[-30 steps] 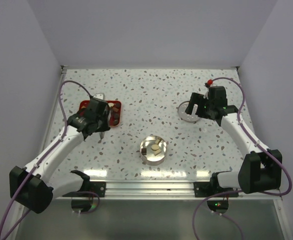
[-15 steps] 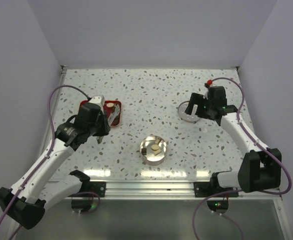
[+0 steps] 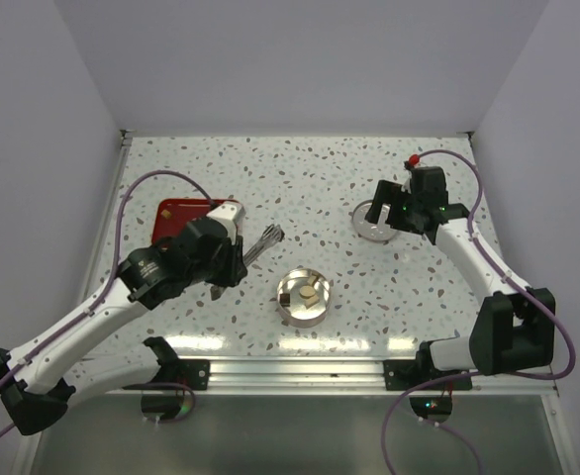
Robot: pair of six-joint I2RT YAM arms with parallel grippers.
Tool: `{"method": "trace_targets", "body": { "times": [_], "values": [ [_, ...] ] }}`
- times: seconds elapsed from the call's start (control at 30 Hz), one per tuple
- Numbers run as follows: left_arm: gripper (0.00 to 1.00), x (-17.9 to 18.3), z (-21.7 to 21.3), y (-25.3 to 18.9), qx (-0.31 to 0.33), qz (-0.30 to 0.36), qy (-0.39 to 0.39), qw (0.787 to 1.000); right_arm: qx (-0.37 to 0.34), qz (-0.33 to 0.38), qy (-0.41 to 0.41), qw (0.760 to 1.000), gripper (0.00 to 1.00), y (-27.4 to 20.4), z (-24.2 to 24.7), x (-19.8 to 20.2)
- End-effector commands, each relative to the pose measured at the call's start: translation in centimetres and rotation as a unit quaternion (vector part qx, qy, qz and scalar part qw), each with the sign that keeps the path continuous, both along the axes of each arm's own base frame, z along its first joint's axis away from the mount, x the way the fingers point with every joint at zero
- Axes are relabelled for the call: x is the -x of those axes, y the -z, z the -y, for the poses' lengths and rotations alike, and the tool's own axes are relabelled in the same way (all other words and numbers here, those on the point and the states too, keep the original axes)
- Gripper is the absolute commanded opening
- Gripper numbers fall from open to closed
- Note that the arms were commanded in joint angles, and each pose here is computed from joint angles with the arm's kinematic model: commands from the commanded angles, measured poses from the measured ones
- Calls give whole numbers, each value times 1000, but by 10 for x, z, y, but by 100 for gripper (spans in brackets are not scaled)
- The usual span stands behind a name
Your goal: Pack the chocolate
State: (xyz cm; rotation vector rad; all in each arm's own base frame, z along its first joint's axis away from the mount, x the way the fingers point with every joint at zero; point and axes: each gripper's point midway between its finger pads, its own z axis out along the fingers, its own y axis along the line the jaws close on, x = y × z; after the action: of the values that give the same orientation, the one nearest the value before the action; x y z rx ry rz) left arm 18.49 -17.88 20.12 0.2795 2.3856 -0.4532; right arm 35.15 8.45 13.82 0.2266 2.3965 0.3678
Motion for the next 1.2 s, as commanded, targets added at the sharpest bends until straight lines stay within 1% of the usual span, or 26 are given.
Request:
{"method": "trace_targets", "body": {
  "times": [0.0, 0.17, 0.27, 0.3, 0.37, 0.4, 0.5, 0.67, 0.9, 1.03, 1.17],
  "values": [
    [22, 12, 11, -25, 26, 10, 22, 999, -7, 20, -3, 1000, 97, -18, -3, -7],
    [22, 39, 32, -29, 56, -9, 73, 996, -6, 18, -3, 1000, 97, -16, -2, -7],
    [22, 62, 51, -28, 67, -22, 113, 991, -6, 16, -2, 1000, 97, -15, -2, -7],
    [22, 76, 60, -27, 67, -31, 135, 988, -6, 17, -2, 1000, 97, -15, -2, -7],
    [22, 87, 67, -27, 63, -32, 151, 986, -4, 14, -1, 1000, 97, -14, -1, -6],
    [22, 99, 74, -24, 57, -39, 167, 984, -3, 15, -1, 1000, 97, -14, -1, -6],
    [22, 111, 80, -15, 42, -52, 183, 981, -3, 14, -1, 1000, 97, -14, -1, -6],
    [23, 112, 82, -14, 40, -47, 179, 982, -2, 15, -1, 1000, 97, -14, -1, -5],
    [24, 101, 65, -17, 34, -30, 125, 991, -3, 12, -1, 1000, 97, -13, -1, -5],
    [24, 102, 61, -8, 20, -39, 122, 992, -5, 12, -1, 1000, 97, -13, -1, -5],
    [29, 102, 62, -7, 21, -40, 124, 991, -4, 10, -3, 1000, 97, -13, -2, -5]
  ]
}}
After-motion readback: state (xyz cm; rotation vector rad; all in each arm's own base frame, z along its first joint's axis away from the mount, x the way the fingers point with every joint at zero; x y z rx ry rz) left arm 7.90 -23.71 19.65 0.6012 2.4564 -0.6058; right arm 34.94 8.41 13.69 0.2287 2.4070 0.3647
